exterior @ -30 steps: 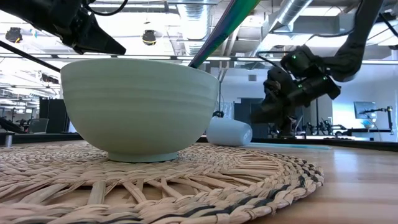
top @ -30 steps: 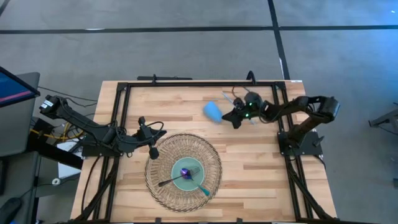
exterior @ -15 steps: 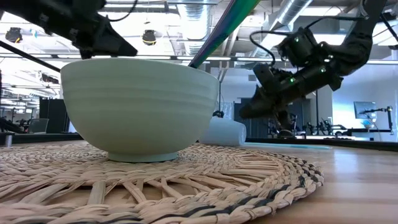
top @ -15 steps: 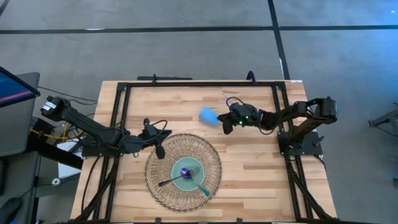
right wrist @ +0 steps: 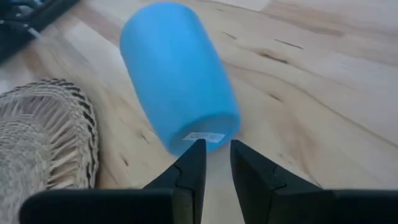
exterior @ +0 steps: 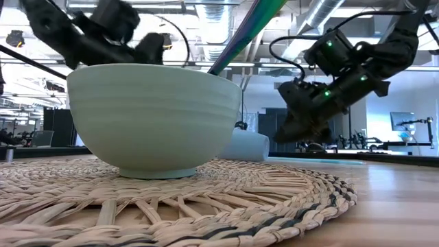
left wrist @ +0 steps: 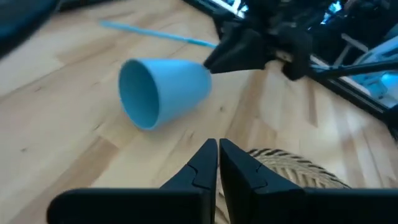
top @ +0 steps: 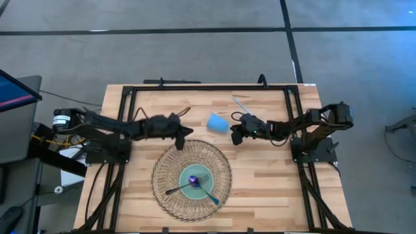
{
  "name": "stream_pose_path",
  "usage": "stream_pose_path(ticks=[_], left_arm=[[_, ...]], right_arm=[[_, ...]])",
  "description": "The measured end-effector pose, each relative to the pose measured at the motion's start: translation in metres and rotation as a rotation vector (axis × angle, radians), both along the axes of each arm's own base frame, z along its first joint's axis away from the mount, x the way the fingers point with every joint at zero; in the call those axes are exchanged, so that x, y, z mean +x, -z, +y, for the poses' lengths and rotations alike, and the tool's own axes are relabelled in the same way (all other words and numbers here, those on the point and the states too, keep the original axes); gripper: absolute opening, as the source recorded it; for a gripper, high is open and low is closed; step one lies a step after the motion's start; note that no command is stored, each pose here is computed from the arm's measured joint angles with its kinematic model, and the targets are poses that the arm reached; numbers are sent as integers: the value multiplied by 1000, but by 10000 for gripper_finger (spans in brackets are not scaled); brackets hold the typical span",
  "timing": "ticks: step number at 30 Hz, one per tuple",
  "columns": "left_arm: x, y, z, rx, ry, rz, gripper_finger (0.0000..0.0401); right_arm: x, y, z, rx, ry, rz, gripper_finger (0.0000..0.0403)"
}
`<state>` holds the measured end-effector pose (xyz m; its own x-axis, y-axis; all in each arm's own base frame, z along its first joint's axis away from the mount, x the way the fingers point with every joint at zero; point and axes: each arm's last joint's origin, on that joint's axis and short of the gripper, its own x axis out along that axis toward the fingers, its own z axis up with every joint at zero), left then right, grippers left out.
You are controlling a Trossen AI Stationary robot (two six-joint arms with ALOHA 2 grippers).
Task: Pick & Place Utensil
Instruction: Put the blue cup on the top right of the woven placemat
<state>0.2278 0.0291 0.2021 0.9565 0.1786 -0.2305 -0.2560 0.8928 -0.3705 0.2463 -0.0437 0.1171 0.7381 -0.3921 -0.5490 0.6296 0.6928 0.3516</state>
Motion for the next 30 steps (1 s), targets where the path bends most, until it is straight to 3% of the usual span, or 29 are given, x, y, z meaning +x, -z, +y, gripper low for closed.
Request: stream_pose_path(ticks=[9,17,23,30], left_arm=[[20,25,41,-49,36,-23,80],[67,26,61,-34,35,-27,136],[94,36,83,-50,13,-6,152],[105,42,99,-65,13,-1,147]], right_arm=[[4,-4,4,-11,-12,-22,68],[5,-6,-4,-26,30,-25,68],[2,-6,-17,-60,56,-5,68],[-1,-8,-36,-110,83,20,62]])
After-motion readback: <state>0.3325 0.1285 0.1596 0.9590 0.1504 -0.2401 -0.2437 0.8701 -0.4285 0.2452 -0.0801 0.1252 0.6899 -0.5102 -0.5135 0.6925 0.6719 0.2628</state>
